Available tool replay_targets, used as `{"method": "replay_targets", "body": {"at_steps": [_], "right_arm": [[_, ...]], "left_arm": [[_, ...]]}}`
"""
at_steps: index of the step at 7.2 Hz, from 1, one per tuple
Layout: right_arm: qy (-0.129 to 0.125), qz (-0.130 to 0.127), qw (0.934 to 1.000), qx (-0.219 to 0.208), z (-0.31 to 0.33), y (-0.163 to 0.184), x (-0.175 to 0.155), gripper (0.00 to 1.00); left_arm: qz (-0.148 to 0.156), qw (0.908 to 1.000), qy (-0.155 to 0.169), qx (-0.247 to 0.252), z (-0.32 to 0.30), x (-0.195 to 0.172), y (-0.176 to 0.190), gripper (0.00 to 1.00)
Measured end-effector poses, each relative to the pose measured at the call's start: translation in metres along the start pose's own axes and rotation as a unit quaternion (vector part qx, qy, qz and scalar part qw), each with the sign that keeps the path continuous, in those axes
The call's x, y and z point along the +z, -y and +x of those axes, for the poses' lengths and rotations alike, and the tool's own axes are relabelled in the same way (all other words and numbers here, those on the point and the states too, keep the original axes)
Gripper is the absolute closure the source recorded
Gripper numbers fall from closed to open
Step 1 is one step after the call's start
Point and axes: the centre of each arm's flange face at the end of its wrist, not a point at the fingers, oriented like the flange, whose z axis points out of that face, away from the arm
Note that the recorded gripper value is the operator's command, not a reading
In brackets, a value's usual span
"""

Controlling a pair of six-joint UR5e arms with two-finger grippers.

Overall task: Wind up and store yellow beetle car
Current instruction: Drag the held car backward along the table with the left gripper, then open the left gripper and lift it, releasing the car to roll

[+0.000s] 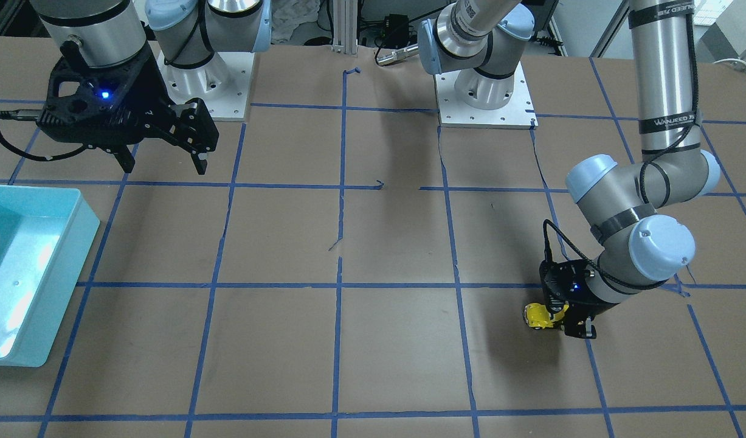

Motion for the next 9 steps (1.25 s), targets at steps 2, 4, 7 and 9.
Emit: {"method": "replay_targets", "body": {"at_steps": [2, 4, 7, 9], "right_arm": [[0.0, 0.0, 1.0, 0.0, -0.0001, -0.0002, -0.0001, 0.0], [0.0, 0.0, 1.0, 0.0, 0.0, -0.0001, -0.0001, 0.0], [0.0, 0.001, 1.0, 0.0, -0.0003, -0.0006, -0.0007, 0.0], [0.0, 0.001, 1.0, 0.0, -0.0004, -0.0006, -0.0007, 0.0]], "left_arm": [[-0.001, 1.0, 0.0, 0.005, 0.0012, -0.0006, -0.0099, 0.55], [-0.003, 1.0, 0.0, 0.004, 0.001, -0.0012, -0.0121, 0.23], [-0.001, 1.0, 0.003, -0.001, 0.0002, -0.0046, -0.0121, 0.23], [0.0, 1.0, 0.006, -0.001, -0.0007, -0.0067, -0.0117, 0.24]]}}
